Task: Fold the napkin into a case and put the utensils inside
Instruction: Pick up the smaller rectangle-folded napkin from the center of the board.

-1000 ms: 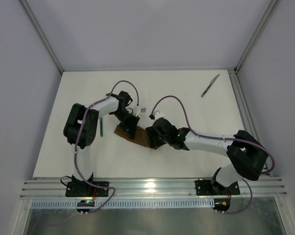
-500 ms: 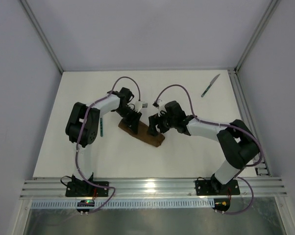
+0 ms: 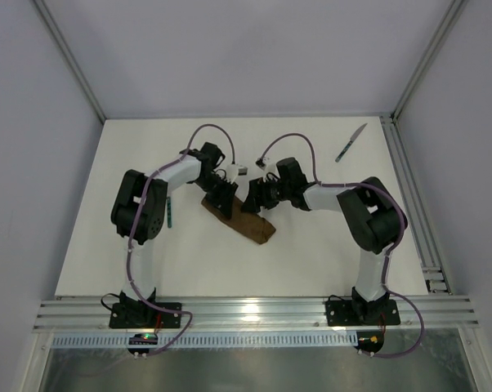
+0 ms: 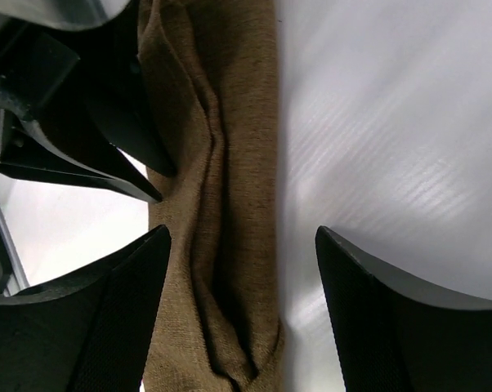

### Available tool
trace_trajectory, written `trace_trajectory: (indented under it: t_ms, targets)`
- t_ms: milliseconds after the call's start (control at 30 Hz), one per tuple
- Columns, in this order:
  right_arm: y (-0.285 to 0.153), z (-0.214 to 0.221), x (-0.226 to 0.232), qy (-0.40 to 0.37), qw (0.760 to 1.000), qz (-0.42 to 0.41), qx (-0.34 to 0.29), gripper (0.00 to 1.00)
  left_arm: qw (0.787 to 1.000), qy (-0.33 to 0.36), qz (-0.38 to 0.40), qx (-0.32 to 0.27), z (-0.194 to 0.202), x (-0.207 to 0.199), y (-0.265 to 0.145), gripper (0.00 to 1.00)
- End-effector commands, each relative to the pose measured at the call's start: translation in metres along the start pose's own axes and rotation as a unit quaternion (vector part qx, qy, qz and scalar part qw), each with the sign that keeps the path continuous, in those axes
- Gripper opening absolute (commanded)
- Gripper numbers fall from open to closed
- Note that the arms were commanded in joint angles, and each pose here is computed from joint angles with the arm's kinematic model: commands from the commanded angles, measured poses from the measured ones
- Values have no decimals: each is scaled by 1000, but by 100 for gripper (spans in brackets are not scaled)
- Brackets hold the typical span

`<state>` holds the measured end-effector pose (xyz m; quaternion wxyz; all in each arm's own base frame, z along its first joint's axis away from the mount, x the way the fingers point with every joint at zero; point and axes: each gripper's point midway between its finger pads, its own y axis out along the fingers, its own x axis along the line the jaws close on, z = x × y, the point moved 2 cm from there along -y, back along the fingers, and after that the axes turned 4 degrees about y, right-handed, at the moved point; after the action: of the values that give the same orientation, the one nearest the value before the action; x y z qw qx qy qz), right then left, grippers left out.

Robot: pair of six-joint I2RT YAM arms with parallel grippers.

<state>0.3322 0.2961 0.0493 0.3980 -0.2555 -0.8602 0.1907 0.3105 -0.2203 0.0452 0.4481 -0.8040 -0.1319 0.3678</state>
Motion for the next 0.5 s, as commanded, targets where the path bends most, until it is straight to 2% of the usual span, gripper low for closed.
trace_trajectory:
  t_ms: [0,233,367,467]
  targets:
    - [6,19,0,36,999,-14,34,74,999,17,-17,-27,-21,6,-1,24]
    - [7,51,-4,101,993,-18,59,73,998,31,-35,-30,-31,1,3,25]
    - [11,61,-10,130,990,-12,61,67,998,32,-39,-28,-33,0,10,25]
    - [9,63,-12,132,991,-4,39,63,998,34,-42,-33,-37,1,10,25]
